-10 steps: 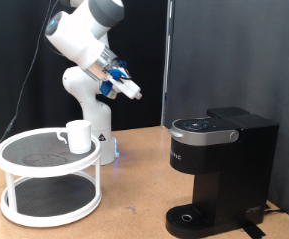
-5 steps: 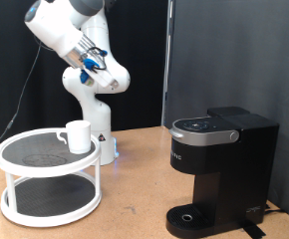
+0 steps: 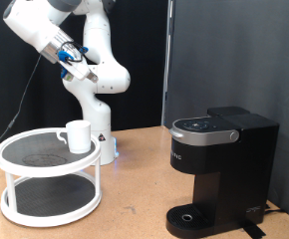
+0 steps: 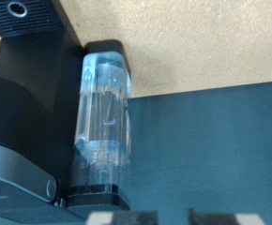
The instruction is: Make a cup of coffee with the keurig machine
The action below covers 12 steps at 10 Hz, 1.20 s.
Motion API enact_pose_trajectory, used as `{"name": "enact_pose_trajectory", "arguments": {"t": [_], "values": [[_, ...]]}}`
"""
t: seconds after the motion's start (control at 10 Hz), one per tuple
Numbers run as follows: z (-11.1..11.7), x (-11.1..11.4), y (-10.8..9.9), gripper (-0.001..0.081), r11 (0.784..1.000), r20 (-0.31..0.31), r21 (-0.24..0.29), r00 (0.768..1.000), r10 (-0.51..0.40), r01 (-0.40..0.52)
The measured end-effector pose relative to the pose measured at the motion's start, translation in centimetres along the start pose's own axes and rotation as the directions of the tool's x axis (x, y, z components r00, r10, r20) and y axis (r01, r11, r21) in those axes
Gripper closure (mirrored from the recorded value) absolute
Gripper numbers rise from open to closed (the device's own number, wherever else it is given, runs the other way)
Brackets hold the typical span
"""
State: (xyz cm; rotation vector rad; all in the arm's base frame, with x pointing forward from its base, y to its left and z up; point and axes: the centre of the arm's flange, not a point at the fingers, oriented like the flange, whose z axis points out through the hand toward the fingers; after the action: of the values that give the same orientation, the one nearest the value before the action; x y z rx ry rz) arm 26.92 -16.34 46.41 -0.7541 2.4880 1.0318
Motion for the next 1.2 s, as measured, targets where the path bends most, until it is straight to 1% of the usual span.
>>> {"name": "enact_pose_trajectory", "arguments": {"t": [0.1,0.2,0.3,0.4,0.7,0.8,0.9,1.0,1.2], "values": [[0.0,0.1,0.1,0.0806,1.000,-0.008,-0.008,1.000,-0.008,0.008],[-0.3,0.7,0.0,0.0806,1.000,-0.030,-0.012,0.999,-0.022,0.022],[-0.9,1.5,-0.2,0.0806,0.999,-0.035,-0.016,0.999,-0.033,0.033],[-2.0,2.4,-0.5,0.0806,0.999,-0.022,-0.013,0.999,-0.039,0.039],[-5.8,4.5,-1.8,0.0806,0.999,0.061,0.035,0.997,-0.039,0.037],[-6.8,4.9,-2.1,0.0806,0.999,0.077,0.046,0.996,-0.032,0.028],[-7.3,5.1,-2.5,0.0806,0.999,0.081,0.045,0.996,-0.023,0.019],[-7.5,5.0,-3.0,0.0806,0.999,0.074,0.036,0.997,-0.012,0.009],[-6.7,4.9,-4.3,0.0806,1.000,0.040,0.015,0.999,0.010,-0.011]]}}
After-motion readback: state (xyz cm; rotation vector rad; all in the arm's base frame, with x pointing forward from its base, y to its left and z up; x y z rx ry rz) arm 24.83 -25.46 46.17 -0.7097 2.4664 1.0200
